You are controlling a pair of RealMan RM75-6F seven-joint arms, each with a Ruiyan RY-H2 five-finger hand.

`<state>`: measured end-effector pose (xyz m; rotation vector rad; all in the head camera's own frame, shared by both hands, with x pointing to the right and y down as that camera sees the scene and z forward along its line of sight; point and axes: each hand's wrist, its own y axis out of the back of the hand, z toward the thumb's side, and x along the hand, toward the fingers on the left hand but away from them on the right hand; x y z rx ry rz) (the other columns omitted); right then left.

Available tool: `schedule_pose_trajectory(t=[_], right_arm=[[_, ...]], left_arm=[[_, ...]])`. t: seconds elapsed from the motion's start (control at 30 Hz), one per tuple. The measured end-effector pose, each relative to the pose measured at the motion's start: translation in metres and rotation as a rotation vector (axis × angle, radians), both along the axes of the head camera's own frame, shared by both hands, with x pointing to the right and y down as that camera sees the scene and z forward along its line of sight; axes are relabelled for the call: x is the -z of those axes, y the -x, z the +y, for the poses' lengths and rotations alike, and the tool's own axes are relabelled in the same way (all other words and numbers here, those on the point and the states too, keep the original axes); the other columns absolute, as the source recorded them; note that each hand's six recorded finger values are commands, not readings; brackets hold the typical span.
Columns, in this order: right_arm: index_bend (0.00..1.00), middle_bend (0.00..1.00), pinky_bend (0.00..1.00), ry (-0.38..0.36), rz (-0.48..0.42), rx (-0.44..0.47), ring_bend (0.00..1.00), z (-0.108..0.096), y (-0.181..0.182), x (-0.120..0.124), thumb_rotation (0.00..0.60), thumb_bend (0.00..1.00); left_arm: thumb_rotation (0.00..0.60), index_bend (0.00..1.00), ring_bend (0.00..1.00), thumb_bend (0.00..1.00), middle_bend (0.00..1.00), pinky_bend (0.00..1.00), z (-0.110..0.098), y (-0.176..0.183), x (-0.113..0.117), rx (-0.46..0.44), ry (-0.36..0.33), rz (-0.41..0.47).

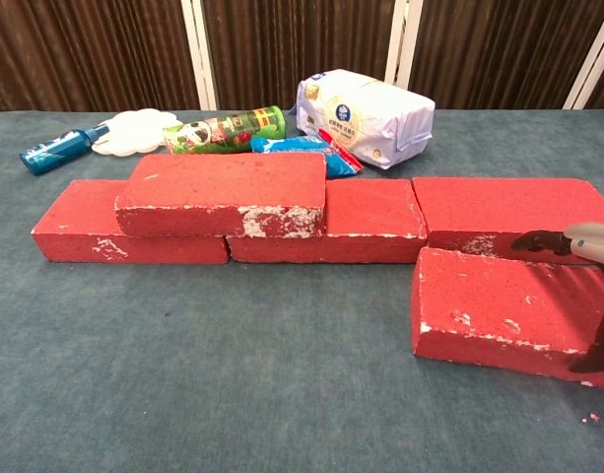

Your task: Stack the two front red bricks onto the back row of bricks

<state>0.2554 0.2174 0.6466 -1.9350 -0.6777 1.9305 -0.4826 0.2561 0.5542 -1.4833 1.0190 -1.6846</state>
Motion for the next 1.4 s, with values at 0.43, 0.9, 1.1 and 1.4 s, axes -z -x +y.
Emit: schedule_pose_trajectory(t=[0.43, 0.9, 1.1, 1.4], right_arm=[[0.22, 0.26, 0.00, -0.009, 0.010, 0.014, 0.22, 0.000, 0.003, -0.009, 0.600, 0.00], [0.29, 0.34, 0.00, -0.073, -0.013, 0.028, 0.32, -0.002, 0.011, -0.006, 0.600, 0.05], [0.30, 0.34, 0.00, -0.103, -0.064, 0.039, 0.32, -0.008, 0.018, 0.012, 0.600, 0.06], [0.30, 0.34, 0.00, -0.240, -0.030, 0.161, 0.31, -0.063, 0.020, 0.066, 0.600, 0.06]], left_arm=[[0.600, 0.00, 0.00, 0.20, 0.00, 0.04, 0.000, -0.002, -0.001, 0.002, -0.003, 0.003], [0.600, 0.00, 0.00, 0.20, 0.00, 0.04, 0.000, -0.001, 0.000, 0.012, -0.006, 0.003], [0.600, 0.00, 0.00, 0.20, 0.00, 0.04, 0.000, 0.000, 0.000, 0.018, -0.002, 0.004], [0.600, 0.00, 0.00, 0.20, 0.00, 0.04, 0.000, 0.004, -0.001, 0.033, 0.007, 0.009]])
